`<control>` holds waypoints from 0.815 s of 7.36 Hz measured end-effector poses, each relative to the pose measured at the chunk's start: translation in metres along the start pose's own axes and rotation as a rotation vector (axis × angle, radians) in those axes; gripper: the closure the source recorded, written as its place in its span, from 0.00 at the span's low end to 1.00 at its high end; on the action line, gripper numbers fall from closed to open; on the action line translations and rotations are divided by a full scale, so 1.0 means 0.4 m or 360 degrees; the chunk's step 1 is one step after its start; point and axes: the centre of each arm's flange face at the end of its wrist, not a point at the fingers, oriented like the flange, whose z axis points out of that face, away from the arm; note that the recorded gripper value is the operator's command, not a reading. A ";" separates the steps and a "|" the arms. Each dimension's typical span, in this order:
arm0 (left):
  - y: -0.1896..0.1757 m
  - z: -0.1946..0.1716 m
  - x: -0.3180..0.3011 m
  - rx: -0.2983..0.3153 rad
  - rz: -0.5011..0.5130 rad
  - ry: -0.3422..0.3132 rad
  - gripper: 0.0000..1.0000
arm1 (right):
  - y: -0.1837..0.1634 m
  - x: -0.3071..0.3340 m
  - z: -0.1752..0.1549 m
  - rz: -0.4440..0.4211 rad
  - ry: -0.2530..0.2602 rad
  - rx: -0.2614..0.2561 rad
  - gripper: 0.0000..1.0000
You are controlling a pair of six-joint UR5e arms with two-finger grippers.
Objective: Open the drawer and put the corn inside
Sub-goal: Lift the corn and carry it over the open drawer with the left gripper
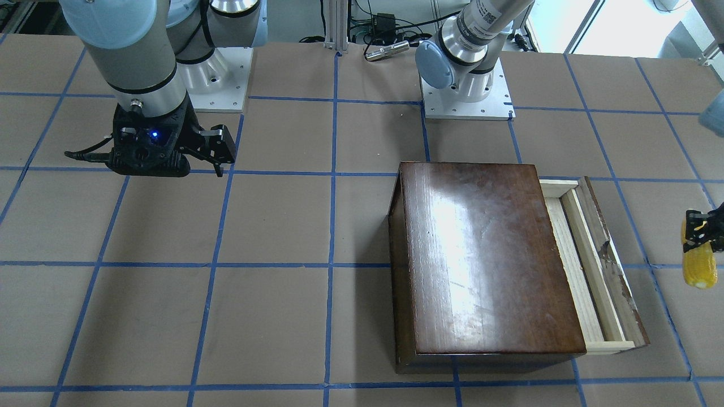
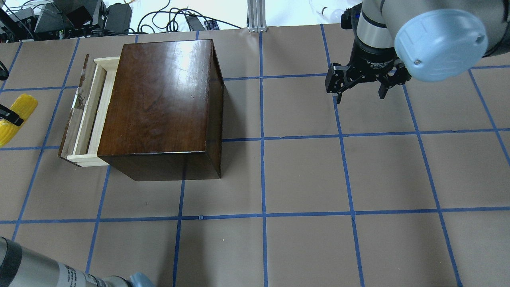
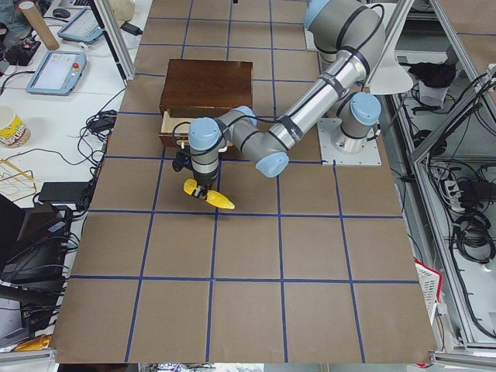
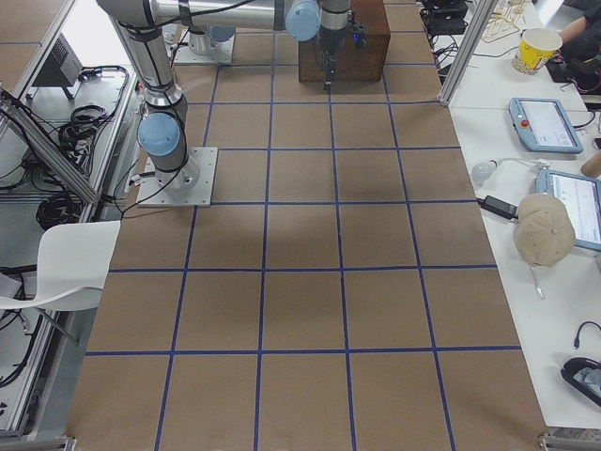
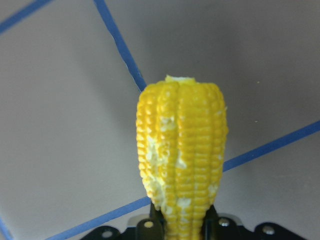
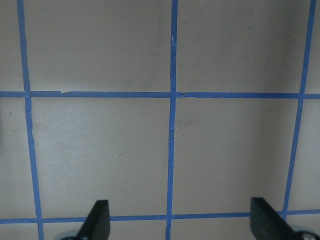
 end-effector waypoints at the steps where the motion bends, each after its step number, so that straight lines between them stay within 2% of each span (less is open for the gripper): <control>1: -0.013 -0.081 0.035 0.0012 -0.0039 -0.0005 1.00 | 0.000 0.000 0.000 0.0000 -0.0001 0.0001 0.00; 4: -0.106 -0.296 0.204 0.0016 -0.0290 0.0006 1.00 | -0.001 0.000 0.001 0.0000 -0.0002 -0.0001 0.00; 6: -0.181 -0.362 0.349 0.0003 -0.0467 0.0034 1.00 | -0.001 0.000 0.001 0.0000 -0.0002 -0.0001 0.00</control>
